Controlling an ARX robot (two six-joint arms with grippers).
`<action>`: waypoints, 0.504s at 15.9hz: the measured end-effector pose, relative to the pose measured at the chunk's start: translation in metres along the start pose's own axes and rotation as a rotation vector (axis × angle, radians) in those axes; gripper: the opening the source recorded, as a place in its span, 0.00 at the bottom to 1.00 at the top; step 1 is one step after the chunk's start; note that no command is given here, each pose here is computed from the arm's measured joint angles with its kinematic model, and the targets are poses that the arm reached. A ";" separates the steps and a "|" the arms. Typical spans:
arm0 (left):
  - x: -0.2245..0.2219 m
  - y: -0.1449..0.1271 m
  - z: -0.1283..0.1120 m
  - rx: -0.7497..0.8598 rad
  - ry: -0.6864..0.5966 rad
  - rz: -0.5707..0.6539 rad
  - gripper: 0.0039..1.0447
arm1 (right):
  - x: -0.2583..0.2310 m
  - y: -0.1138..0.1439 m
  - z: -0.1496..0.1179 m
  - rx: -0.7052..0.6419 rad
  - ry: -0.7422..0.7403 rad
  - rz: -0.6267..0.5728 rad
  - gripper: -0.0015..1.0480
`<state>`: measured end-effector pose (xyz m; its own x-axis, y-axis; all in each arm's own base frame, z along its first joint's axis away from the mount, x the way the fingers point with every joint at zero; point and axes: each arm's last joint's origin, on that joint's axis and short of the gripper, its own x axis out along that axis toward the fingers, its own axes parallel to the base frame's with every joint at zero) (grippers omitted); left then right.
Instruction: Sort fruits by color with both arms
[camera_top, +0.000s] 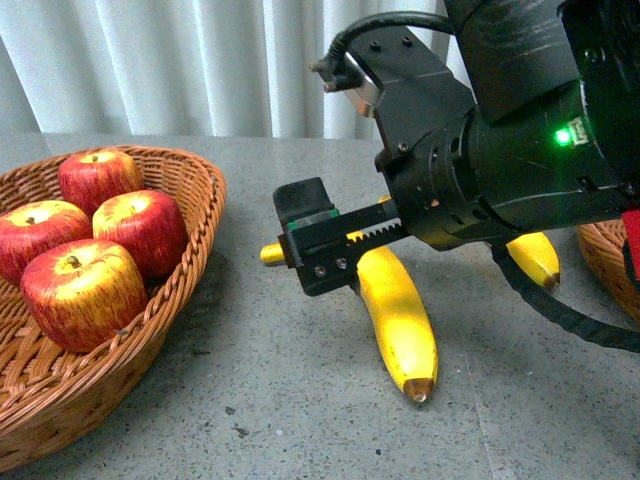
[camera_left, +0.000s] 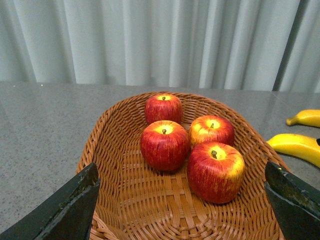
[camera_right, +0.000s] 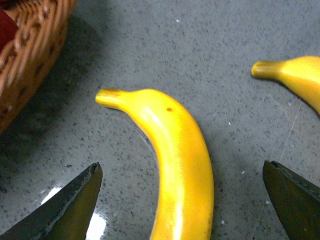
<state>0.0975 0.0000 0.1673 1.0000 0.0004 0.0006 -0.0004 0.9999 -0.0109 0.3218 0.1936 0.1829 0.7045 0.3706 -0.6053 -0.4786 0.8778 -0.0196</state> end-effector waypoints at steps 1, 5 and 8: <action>0.000 0.000 0.000 0.000 0.000 0.000 0.94 | 0.002 -0.004 -0.004 0.007 0.033 -0.008 0.94; 0.000 0.000 0.000 0.000 0.000 0.000 0.94 | 0.007 -0.008 -0.013 0.013 0.102 0.002 0.94; 0.000 0.000 0.000 0.000 0.000 0.000 0.94 | 0.010 -0.007 -0.018 0.012 0.127 0.008 0.94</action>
<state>0.0975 0.0000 0.1673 1.0000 0.0004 0.0006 -0.0004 0.9999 -0.0109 0.3229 0.1857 0.1628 0.6283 0.3370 -0.7012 -0.4771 0.8788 -0.0052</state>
